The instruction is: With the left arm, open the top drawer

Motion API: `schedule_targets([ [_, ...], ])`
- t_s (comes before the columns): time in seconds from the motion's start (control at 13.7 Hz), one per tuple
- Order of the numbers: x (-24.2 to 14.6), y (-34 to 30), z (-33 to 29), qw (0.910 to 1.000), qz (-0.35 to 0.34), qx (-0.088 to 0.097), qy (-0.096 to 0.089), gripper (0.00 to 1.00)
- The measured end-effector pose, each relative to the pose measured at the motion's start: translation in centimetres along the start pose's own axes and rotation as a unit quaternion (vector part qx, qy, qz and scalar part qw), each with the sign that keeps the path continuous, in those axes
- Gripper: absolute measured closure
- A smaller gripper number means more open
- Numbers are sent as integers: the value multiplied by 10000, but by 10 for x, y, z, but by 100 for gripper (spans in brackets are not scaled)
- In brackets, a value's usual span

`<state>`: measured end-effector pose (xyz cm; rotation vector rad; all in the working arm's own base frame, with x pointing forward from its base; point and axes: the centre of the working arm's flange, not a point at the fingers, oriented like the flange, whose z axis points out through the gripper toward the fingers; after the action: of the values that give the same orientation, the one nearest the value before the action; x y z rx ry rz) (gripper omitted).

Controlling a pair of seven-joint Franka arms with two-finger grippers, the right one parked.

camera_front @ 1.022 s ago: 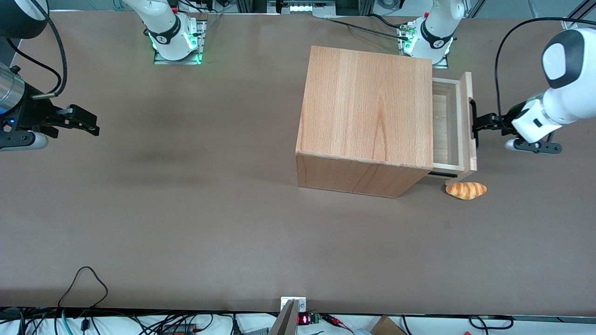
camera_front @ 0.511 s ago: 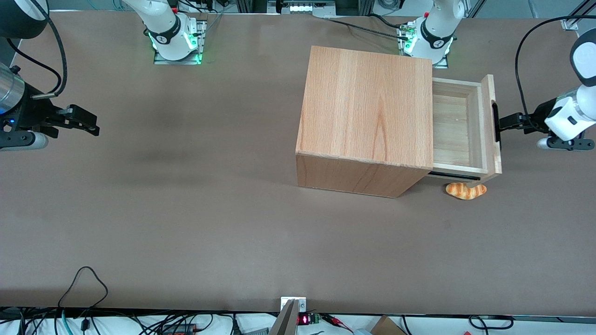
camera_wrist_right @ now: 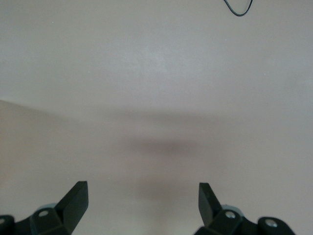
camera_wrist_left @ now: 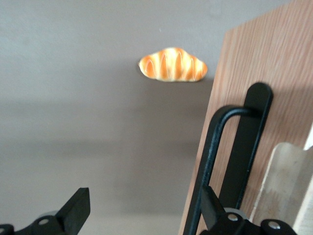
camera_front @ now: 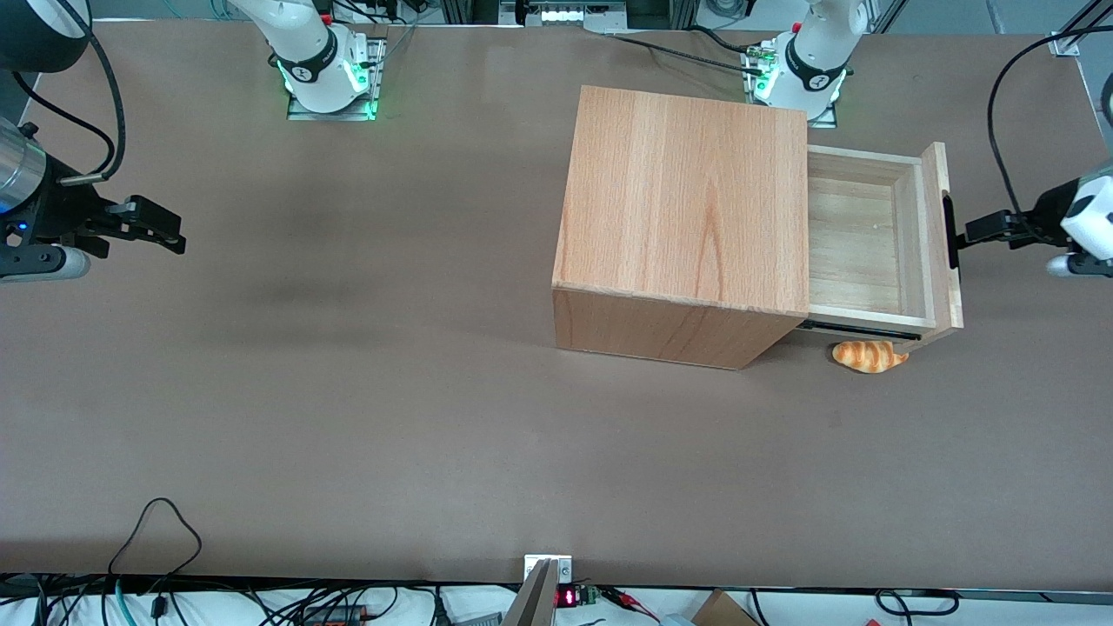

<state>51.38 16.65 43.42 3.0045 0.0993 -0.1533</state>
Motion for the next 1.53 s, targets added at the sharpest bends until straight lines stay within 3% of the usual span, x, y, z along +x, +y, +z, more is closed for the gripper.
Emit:
schedule_targets([
  [0.22,12,10,-39,9995,133,90,281,0],
  [0.58,29,55,-98,9965,555,183,596,0],
  [1.31,23,114,-168,9938,894,198,629,0],
  [1.53,22,152,-168,9915,1120,414,522,0],
])
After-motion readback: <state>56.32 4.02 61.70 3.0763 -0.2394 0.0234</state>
